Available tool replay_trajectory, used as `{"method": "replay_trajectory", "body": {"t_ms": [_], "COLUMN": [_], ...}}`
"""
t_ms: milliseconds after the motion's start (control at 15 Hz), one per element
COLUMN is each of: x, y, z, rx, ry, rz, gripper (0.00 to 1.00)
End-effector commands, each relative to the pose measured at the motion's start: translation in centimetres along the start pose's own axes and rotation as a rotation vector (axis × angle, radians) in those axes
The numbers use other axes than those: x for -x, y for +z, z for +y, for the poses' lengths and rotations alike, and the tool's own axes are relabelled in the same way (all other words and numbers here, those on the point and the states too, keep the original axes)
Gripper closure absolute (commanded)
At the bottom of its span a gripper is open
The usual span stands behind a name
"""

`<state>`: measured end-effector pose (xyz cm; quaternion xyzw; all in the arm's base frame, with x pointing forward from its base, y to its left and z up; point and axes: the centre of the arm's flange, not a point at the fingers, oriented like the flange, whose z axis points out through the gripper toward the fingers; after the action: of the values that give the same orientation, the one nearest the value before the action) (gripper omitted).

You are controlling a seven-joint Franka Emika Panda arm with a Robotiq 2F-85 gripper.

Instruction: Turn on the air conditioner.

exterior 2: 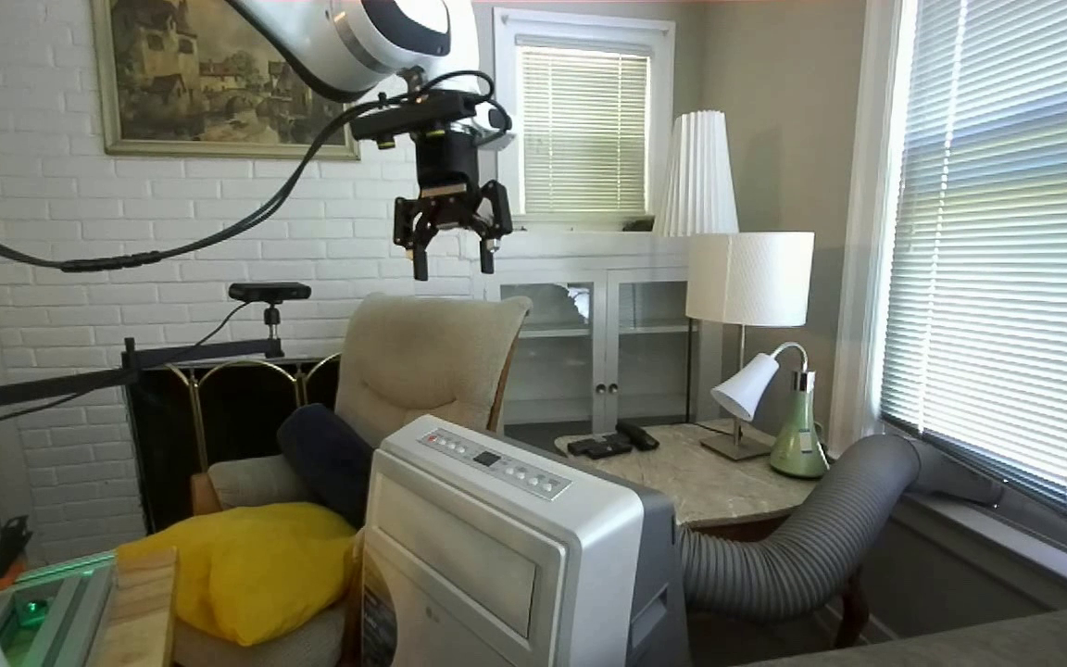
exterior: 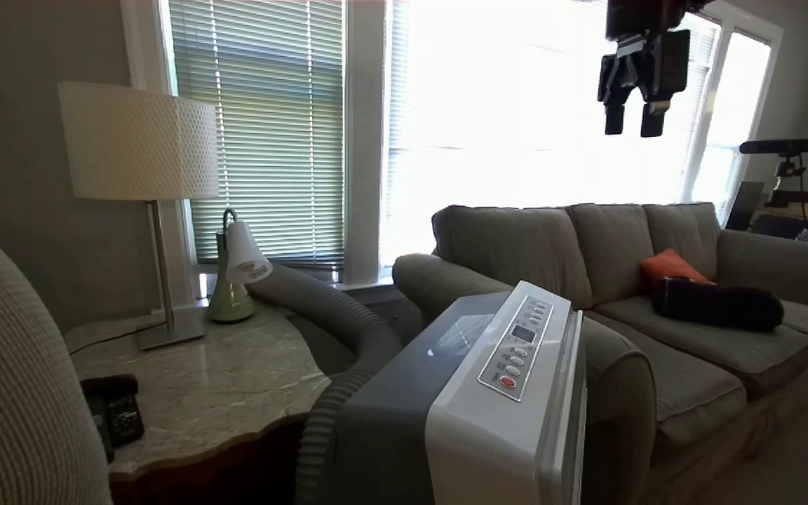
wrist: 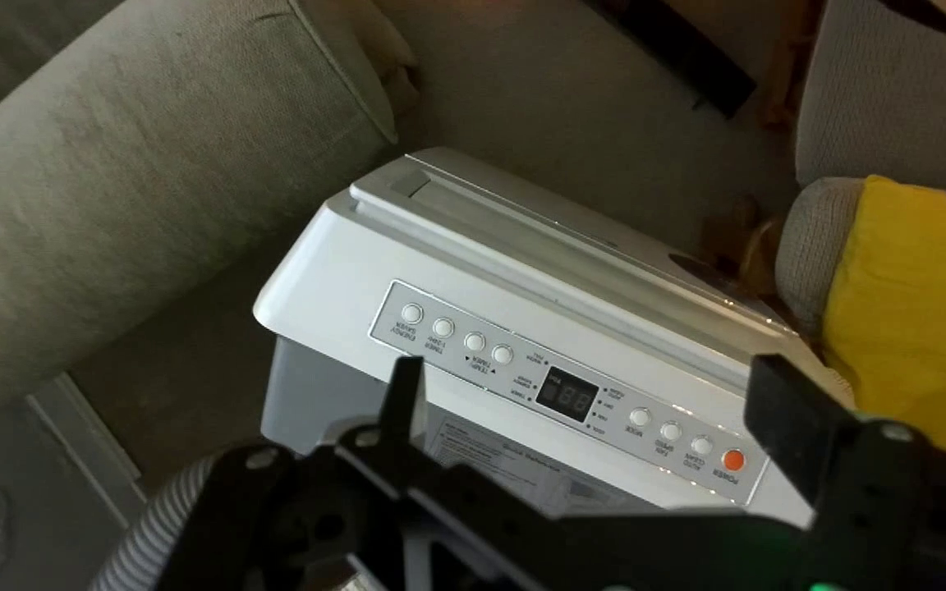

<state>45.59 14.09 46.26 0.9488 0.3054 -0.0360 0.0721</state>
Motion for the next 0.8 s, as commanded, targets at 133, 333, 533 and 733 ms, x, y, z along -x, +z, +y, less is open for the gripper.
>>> {"method": "replay_trajectory", "body": {"t_ms": [133,333,533,733], "x": [-0.05,-0.06,-0.07,-0.09], "y": [0.01,0.00,-0.02,-0.01], "z": [-0.06,-0.05,-0.04,-0.03], "rx": [0.000,0.000,0.000,0.000], "ry": [-0.014,-0.017,-0.017,-0.017], "rz": [0.000,0.000,0.000,0.000], "gripper": [0.00,0.00,0.00,0.00]}}
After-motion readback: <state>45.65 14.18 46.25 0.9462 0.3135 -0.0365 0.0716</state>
